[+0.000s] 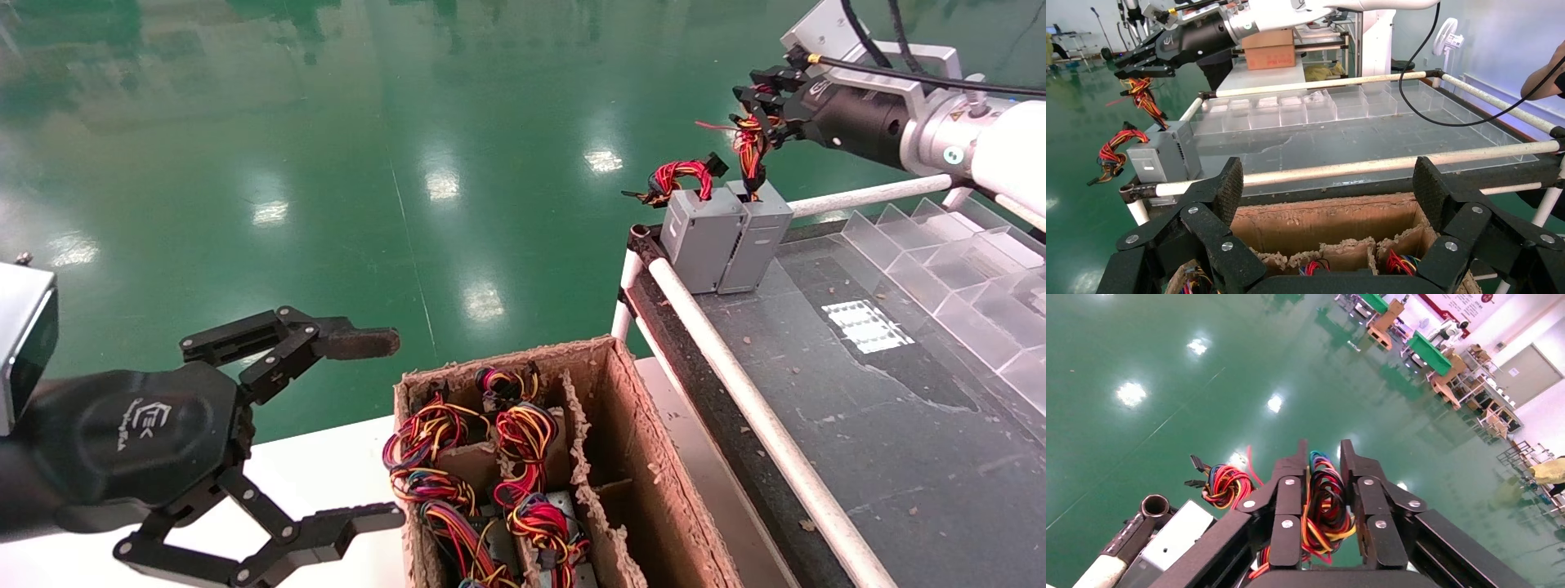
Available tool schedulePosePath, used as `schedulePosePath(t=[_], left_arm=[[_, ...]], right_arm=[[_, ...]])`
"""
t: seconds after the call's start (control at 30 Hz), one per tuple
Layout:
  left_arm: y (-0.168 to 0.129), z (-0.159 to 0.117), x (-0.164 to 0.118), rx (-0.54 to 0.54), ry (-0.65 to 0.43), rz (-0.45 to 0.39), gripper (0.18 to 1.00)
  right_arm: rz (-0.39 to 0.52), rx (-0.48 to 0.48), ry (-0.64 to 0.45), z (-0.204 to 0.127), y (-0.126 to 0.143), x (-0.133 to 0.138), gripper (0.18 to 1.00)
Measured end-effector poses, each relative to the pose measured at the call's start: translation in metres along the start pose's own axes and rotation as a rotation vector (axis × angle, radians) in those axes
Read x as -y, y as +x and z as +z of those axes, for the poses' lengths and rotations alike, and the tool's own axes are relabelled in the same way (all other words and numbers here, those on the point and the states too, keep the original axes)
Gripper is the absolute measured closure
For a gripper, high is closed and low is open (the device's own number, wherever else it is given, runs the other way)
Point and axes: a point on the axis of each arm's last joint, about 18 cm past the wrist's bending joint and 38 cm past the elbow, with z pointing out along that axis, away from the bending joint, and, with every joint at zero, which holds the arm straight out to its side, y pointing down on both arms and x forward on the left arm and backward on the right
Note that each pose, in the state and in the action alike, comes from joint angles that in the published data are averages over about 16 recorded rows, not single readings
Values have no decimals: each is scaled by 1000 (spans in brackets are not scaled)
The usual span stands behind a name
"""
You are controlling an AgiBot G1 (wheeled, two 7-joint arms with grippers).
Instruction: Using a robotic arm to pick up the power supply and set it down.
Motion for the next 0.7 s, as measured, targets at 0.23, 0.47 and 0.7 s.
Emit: schedulePosePath(t=[0.23, 0.47, 0.7], left_arm=[[0, 0, 0, 0, 0, 0, 184], [0, 0, 0, 0, 0, 0, 184], [0, 0, 0, 0, 0, 0, 184]], right_arm=[[-3, -1, -2, -3, 2, -3, 825], [-7, -6, -5, -6, 5, -6, 694], [-20, -23, 2, -9, 11, -7, 538]])
